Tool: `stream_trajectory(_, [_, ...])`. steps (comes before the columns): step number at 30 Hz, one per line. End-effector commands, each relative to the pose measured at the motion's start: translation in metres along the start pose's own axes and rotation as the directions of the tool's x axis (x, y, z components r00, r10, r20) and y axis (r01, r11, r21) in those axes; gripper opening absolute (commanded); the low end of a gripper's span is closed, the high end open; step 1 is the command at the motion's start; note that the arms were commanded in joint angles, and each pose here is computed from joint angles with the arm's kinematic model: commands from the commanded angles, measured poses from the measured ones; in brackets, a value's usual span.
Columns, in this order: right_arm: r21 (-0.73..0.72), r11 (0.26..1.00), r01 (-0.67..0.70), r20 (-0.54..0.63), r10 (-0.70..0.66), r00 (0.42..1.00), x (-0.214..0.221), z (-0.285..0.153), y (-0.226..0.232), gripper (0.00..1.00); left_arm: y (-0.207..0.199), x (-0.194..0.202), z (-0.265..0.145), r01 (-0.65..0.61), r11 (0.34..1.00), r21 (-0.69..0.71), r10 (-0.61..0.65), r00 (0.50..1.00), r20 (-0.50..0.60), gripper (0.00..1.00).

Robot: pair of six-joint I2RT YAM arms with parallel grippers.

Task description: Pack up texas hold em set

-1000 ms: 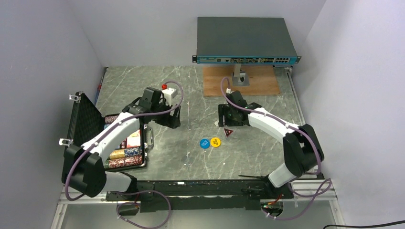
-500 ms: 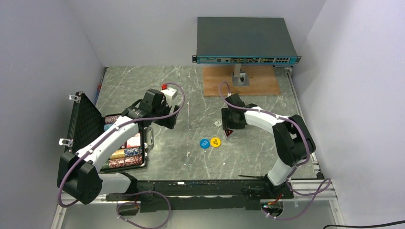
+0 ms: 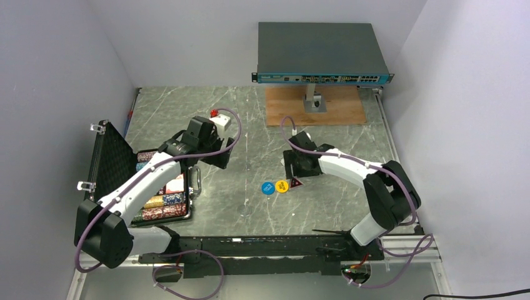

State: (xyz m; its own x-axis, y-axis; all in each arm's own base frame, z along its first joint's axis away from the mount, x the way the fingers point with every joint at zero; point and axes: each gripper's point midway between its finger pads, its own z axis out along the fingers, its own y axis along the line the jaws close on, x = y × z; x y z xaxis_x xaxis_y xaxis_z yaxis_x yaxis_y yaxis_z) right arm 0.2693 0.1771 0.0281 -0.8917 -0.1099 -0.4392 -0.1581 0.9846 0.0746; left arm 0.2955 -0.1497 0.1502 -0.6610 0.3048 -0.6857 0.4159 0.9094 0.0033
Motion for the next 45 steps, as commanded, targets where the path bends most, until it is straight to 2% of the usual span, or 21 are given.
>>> stream_trajectory(1, [0.084,0.993,-0.082,0.141,0.07,0.988,-0.057,-0.011,-0.017,0.74,-0.005,-0.043,-0.021,-0.008,1.0,0.027,0.005,0.994,0.113,0.91])
stream_trajectory(3, [0.109,0.986,-0.124,0.177,0.104,0.979,-0.073,-0.004,-0.023,0.71,-0.005,-0.061,-0.032,-0.017,0.999,0.029,0.013,0.99,0.144,0.91])
stream_trajectory(7, [0.118,0.983,-0.142,0.223,0.113,0.968,-0.094,0.01,-0.02,0.57,0.005,-0.086,-0.042,-0.055,0.998,-0.028,0.059,0.979,0.193,0.92])
stream_trajectory(12, [0.127,0.988,-0.088,0.214,0.06,0.975,-0.102,0.025,-0.013,0.49,0.017,-0.061,-0.023,-0.079,0.993,-0.083,0.094,0.976,0.195,0.94])
stream_trajectory(14, [0.145,0.988,-0.061,0.205,0.03,0.978,-0.101,0.029,-0.011,0.49,0.015,-0.05,-0.023,-0.076,0.995,-0.069,0.087,0.984,0.158,0.94])
stream_trajectory(18, [0.175,0.984,-0.027,0.191,-0.007,0.982,-0.098,0.038,-0.013,0.53,0.015,-0.046,-0.022,-0.072,0.995,-0.069,0.082,0.983,0.164,0.95])
stream_trajectory(29, [0.285,0.958,-0.033,0.187,-0.022,0.982,-0.088,0.039,-0.04,0.55,0.022,-0.04,-0.016,-0.078,0.991,-0.104,0.09,0.989,0.119,0.95])
stream_trajectory(32, [0.251,0.967,-0.034,0.207,-0.02,0.978,-0.091,0.031,-0.035,0.57,0.021,-0.04,-0.014,-0.078,0.992,-0.1,0.089,0.99,0.111,0.95])
stream_trajectory(35, [0.203,0.976,-0.079,0.227,0.032,0.973,-0.097,0.023,-0.037,0.59,0.02,-0.04,-0.014,-0.079,0.992,-0.097,0.09,0.99,0.111,0.95])
stream_trajectory(42, [0.118,0.95,-0.289,0.238,0.256,0.937,-0.101,0.023,-0.073,0.56,0.019,-0.039,-0.013,-0.081,0.993,-0.09,0.09,0.99,0.108,0.95])
stream_trajectory(45, [0.105,0.937,-0.333,0.228,0.303,0.925,-0.101,0.029,-0.078,0.59,0.018,-0.039,-0.013,-0.08,0.993,-0.082,0.088,0.99,0.106,0.95])
